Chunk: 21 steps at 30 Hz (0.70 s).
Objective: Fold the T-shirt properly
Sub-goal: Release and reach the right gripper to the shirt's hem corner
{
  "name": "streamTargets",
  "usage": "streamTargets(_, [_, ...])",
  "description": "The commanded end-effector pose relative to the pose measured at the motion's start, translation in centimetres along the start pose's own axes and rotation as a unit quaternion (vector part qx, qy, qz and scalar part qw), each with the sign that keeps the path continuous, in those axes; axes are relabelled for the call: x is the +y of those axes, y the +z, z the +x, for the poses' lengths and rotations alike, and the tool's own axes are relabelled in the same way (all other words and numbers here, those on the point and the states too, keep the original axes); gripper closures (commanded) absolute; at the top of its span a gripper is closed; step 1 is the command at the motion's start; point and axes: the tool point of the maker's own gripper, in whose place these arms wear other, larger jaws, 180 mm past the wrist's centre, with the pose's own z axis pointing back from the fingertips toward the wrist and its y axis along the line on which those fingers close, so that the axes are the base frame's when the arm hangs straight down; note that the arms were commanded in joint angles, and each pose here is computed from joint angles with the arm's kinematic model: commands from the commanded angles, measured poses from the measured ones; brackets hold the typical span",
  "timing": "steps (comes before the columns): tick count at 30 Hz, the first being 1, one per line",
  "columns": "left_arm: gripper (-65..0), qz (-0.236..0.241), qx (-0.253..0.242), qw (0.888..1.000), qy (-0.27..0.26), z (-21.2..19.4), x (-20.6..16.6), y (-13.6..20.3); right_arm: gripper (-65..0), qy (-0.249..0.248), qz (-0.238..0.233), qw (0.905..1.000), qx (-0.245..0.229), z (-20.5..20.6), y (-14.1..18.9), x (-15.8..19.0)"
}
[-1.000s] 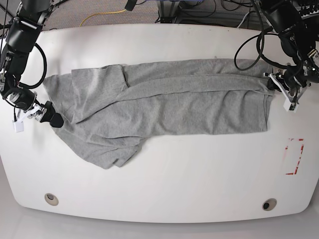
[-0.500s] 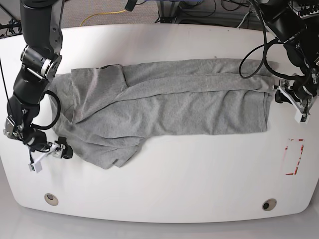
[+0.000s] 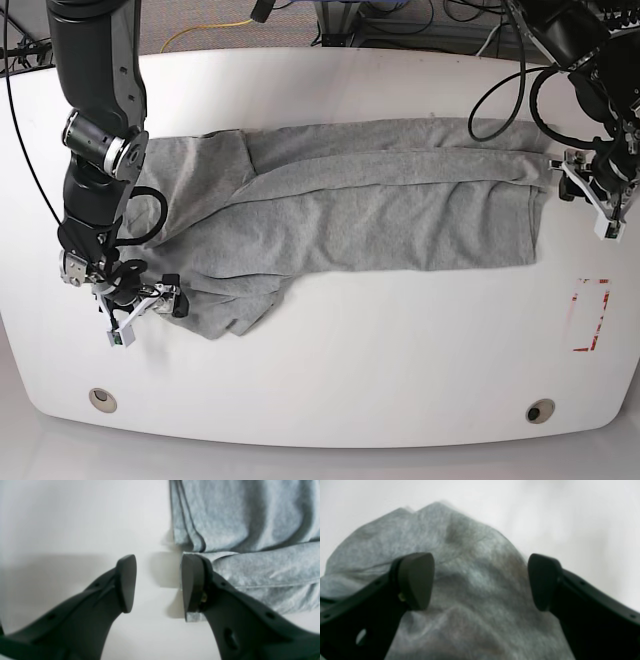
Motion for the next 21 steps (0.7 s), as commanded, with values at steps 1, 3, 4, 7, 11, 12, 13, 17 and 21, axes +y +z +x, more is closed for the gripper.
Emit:
streamTargets(1, [-27.4, 0.010, -0.027, 1.000, -0.009, 1.6, 0.6, 0.8, -56.1, 0.009, 0.005, 0.9991, -0.041, 3.0, 0.1, 0.4])
streamTargets(3, [-27.4, 0.010, -0.026, 1.000, -0.009, 1.5, 0.6, 0.8, -56.1, 0.007, -0.003, 0.9993, -0.036, 1.9, -0.2, 0.1])
streamTargets(4, [-27.4, 0.010, -0.026, 1.000, -0.009, 1.4, 0.6, 0.8, -56.1, 0.006, -0.005, 0.9992, -0.039, 1.8, -0.3, 0.2])
streamTargets(7, [-27.4, 0.011, -0.019, 1.000, -0.012, 0.8, 0.5, 0.9, -56.1, -0.003, -0.017, 0.9989, -0.045, 1.4, -0.6, -0.2])
streamTargets(11, [-27.4, 0.014, -0.029, 0.999, -0.021, 1.5, 0.2, 1.3, -56.1, -0.010, -0.024, 0.9984, -0.051, 1.3, -0.7, -0.5])
streamTargets(12, [-27.4, 0.012, -0.034, 0.999, -0.023, 1.7, 0.1, 1.5, -56.1, -0.012, -0.025, 0.9982, -0.054, 1.5, -0.6, -0.5])
streamTargets(13, [-27.4, 0.009, -0.042, 0.999, -0.024, 2.2, -0.2, 1.5, -56.1, -0.012, -0.025, 0.9980, -0.057, 1.7, -0.5, -0.6])
streamTargets(17, [-27.4, -0.012, -0.067, 0.997, -0.030, 3.5, -2.3, 1.6, -56.1, 0.011, -0.017, 0.9974, -0.069, 3.8, 1.1, -0.8])
streamTargets(21, [-27.6, -0.019, -0.070, 0.997, -0.034, 3.7, -3.0, 1.5, -56.1, 0.046, -0.041, 0.9960, -0.065, 5.0, 4.5, -1.8])
